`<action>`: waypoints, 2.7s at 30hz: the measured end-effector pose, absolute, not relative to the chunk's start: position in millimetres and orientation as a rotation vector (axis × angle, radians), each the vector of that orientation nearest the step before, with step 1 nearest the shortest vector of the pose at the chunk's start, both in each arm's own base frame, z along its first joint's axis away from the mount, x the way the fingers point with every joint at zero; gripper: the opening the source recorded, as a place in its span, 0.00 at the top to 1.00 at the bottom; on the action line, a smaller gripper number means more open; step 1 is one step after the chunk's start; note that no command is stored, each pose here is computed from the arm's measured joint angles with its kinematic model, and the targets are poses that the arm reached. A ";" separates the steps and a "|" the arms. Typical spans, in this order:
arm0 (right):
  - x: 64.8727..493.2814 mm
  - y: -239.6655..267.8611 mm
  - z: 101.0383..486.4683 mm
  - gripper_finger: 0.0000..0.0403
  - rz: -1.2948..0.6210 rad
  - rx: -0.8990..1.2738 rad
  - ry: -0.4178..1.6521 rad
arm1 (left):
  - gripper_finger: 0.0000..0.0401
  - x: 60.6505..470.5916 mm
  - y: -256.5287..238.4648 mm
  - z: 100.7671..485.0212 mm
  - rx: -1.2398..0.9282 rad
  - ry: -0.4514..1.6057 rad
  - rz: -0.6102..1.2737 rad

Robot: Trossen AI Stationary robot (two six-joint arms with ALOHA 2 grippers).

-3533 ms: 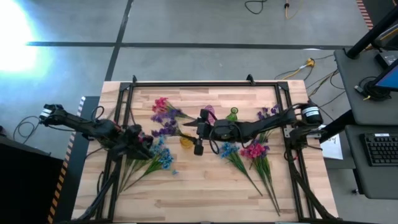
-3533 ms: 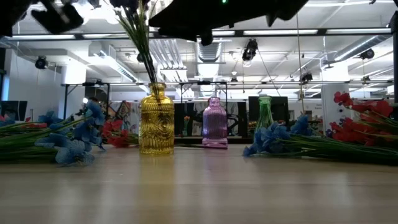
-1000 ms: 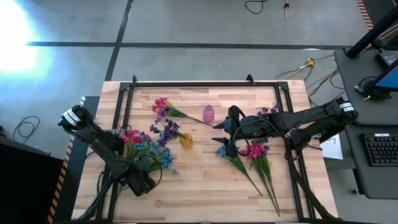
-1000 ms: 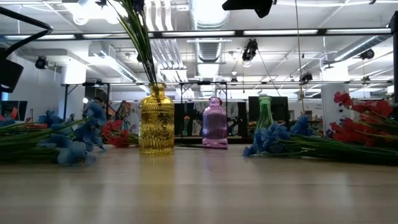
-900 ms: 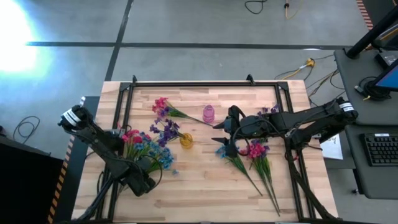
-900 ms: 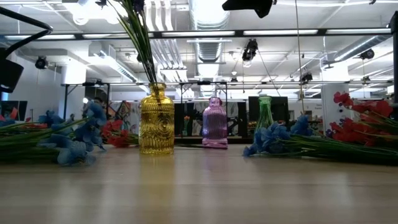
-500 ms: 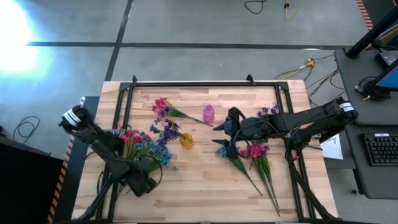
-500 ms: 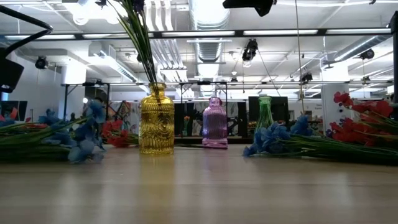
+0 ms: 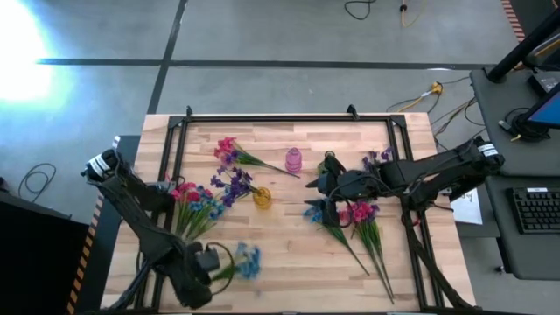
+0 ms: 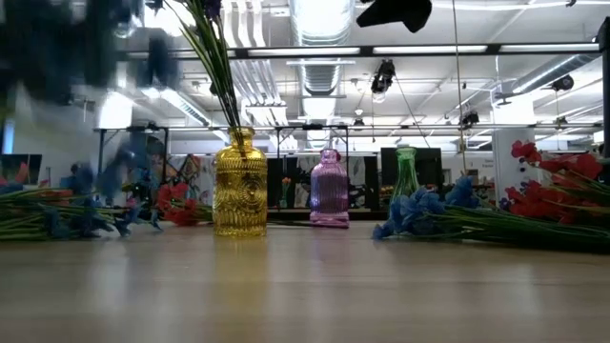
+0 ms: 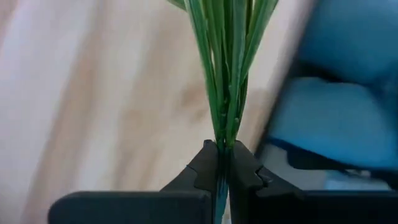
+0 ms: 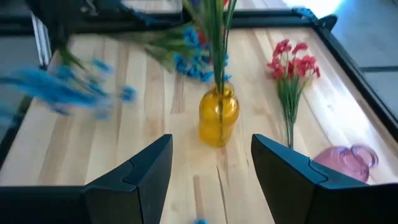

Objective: Sort flowers into vase by color
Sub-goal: Put the middle blue flowers into the pink vase

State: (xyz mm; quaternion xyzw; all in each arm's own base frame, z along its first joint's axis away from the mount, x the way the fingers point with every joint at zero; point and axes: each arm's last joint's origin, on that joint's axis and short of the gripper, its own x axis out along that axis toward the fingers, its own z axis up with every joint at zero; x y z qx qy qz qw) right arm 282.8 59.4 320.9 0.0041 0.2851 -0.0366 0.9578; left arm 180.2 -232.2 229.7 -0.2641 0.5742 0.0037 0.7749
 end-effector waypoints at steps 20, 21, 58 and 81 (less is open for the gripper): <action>274.5 137.0 267.2 0.48 0.090 -0.056 0.067 | 1.00 254.1 -235.9 327.1 -0.090 0.352 -0.155; 276.6 139.4 266.4 0.48 0.094 -0.059 0.040 | 1.00 258.3 -234.0 327.8 -0.072 0.332 -0.146; 335.7 159.1 280.7 0.57 0.143 -0.021 -0.158 | 1.00 299.1 -199.9 313.8 -0.046 0.267 0.189; 320.1 146.6 301.9 0.91 0.080 -0.059 -0.083 | 0.77 283.1 -195.5 317.4 -0.090 0.380 0.103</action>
